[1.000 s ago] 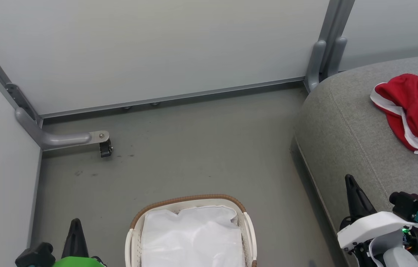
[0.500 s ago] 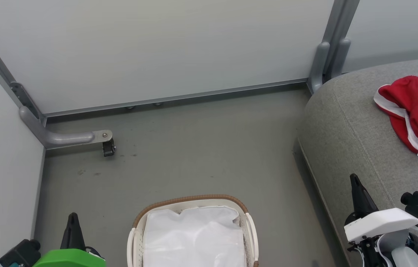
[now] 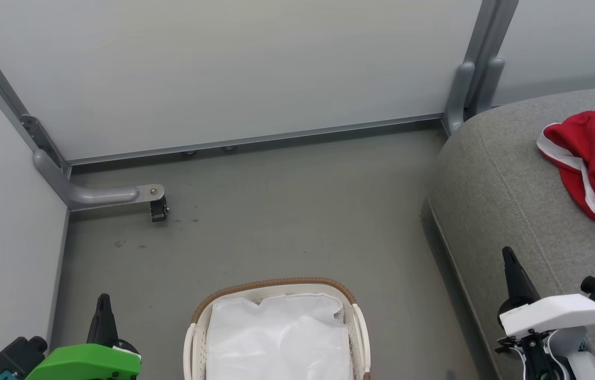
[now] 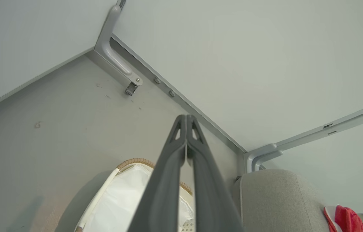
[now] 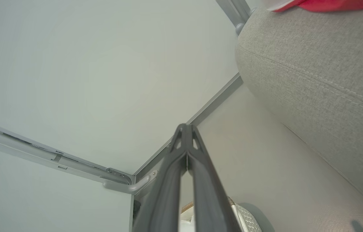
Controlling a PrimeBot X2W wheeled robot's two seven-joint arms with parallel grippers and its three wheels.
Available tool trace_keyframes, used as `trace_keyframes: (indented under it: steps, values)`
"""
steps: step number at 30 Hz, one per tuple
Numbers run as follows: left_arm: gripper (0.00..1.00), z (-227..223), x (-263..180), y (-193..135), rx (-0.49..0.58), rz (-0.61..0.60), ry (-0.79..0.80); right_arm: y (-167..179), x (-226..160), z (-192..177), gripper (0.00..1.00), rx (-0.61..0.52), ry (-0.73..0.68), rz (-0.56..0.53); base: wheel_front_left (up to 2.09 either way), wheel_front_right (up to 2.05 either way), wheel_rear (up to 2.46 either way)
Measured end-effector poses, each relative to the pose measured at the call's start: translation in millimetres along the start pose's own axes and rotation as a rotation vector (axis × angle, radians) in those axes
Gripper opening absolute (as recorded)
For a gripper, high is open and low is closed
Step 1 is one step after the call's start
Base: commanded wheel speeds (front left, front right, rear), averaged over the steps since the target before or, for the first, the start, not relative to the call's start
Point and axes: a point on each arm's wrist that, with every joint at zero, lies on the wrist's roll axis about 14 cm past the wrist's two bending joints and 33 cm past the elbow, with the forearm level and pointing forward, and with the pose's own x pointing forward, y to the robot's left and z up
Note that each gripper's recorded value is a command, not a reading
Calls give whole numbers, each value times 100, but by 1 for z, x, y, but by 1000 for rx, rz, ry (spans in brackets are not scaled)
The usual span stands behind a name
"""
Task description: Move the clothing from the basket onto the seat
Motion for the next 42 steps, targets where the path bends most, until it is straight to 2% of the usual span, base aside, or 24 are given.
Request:
trace_keyframes:
  steps: [21, 42]
  values:
    - [0, 14, 4, -10, -261, -39, -9, 5, 4, 1, 0, 241, 17, 7, 0, 0, 0]
    - [0, 27, 6, -18, -458, -87, -20, 12, 7, 1, 0, 428, 34, 30, 0, 0, 0]
